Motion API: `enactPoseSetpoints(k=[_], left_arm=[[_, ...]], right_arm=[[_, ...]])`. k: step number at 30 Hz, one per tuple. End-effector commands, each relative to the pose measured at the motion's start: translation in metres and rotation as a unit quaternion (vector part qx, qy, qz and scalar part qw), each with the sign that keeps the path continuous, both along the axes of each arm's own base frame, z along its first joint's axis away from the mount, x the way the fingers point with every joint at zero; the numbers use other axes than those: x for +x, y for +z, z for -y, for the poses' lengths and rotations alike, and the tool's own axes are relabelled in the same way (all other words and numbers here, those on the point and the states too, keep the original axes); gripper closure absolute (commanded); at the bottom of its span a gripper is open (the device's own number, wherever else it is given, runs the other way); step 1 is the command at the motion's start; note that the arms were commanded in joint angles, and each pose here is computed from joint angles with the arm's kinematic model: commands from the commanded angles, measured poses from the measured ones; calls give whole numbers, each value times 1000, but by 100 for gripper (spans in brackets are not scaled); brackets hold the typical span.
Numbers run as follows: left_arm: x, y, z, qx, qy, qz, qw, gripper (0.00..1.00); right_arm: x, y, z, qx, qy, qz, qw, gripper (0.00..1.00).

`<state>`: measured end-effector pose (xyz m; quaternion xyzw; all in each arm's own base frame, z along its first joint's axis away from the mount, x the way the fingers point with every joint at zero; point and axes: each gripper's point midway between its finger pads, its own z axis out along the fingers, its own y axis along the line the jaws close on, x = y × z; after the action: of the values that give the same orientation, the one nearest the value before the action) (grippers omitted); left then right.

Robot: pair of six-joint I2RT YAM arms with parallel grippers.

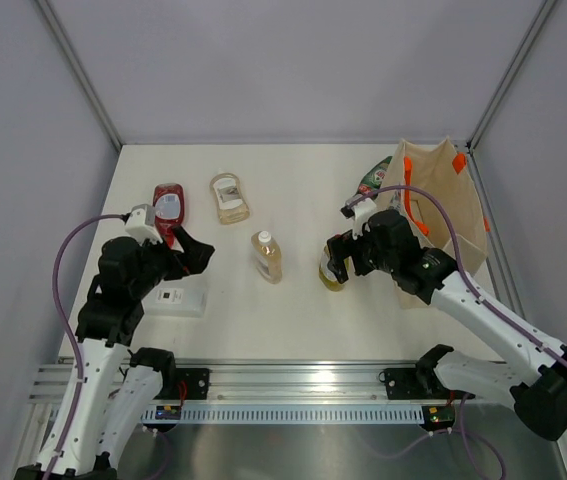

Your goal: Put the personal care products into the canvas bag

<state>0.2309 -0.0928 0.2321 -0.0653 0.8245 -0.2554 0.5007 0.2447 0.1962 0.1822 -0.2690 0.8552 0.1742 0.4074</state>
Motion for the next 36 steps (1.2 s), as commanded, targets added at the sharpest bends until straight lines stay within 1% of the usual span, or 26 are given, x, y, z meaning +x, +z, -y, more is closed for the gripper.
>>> enactPoseSetpoints(k=[1,2,4,5,7,8,10,11,12,13,16,17,19,20,21,24,26,27,28,29,30,31,32,33,35,36], left_arm=[[-4,-8,7,-21,-11,-11,1000,1],[-5,-10,8,-23,-13,-14,1000,1],[-7,-12,12,-31,-20,-21,999,1],[-8,-11,13,-34,-22,-22,999,1],[-10,-11,13,-36,-25,-22,999,1],[-11,-11,13,-36,-25,-23,999,1],[-14,-11,12,-33,-24,-22,999,1],[-15,-13,11,-30,-24,-24,999,1],[-17,-15,11,-28,-24,-29,999,1],[-21,-16,10,-24,-24,-30,999,1],[-24,-16,9,-25,-24,-27,999,1],[-26,-17,9,-27,-24,-25,999,1],[-28,-18,10,-29,-26,-24,999,1],[-30,-18,10,-28,-29,-23,999,1],[-33,-18,10,-26,-31,-25,999,1],[-37,-14,10,-27,-35,-17,999,1],[-39,-9,13,-36,-42,-11,998,1],[-40,-6,14,-40,-44,-6,998,1],[-41,-5,15,-42,-47,-4,998,1],[-41,-3,17,-48,-50,-3,998,1],[-40,-1,18,-50,-52,-1,997,1],[-40,0,19,-52,-54,-1,997,1],[-40,2,21,-56,-58,1,997,1],[-40,1,21,-56,-59,0,997,1],[-38,4,24,-61,-64,1,996,1],[-37,5,24,-62,-66,1,996,1]], right_arm=[[27,6,-6,60,-92,26,994,0],[31,4,-12,72,-93,27,993,0],[36,-16,-14,68,-99,21,993,1],[43,-13,-20,77,-93,36,992,0],[47,-29,-24,72,-91,30,993,1],[52,-26,-28,81,-87,42,992,0],[52,-40,-30,75,-79,37,993,1],[58,-33,-34,89,-77,58,991,1],[60,-37,-32,86,-83,62,991,2],[64,-41,-30,79,-92,68,990,4],[71,-39,-27,65,-94,85,990,15],[73,-36,-25,61,-94,97,989,28],[73,-24,-26,70,-80,120,987,48],[72,-20,-27,71,-75,128,986,56],[69,-15,-30,77,-64,129,987,73],[66,-6,-30,76,-44,131,987,100],[59,0,-31,90,-12,108,990,100],[62,19,-33,106,1,111,988,100],[53,15,-29,99,14,73,992,100],[50,23,-30,108,30,56,992,100],[53,61,-32,145,62,61,986,100],[48,65,-27,143,82,39,986,100],[52,103,-21,175,103,53,978,100],[50,111,-16,183,104,37,977,100],[47,145,-9,210,123,44,969,100],[57,178,6,216,111,78,967,100]])
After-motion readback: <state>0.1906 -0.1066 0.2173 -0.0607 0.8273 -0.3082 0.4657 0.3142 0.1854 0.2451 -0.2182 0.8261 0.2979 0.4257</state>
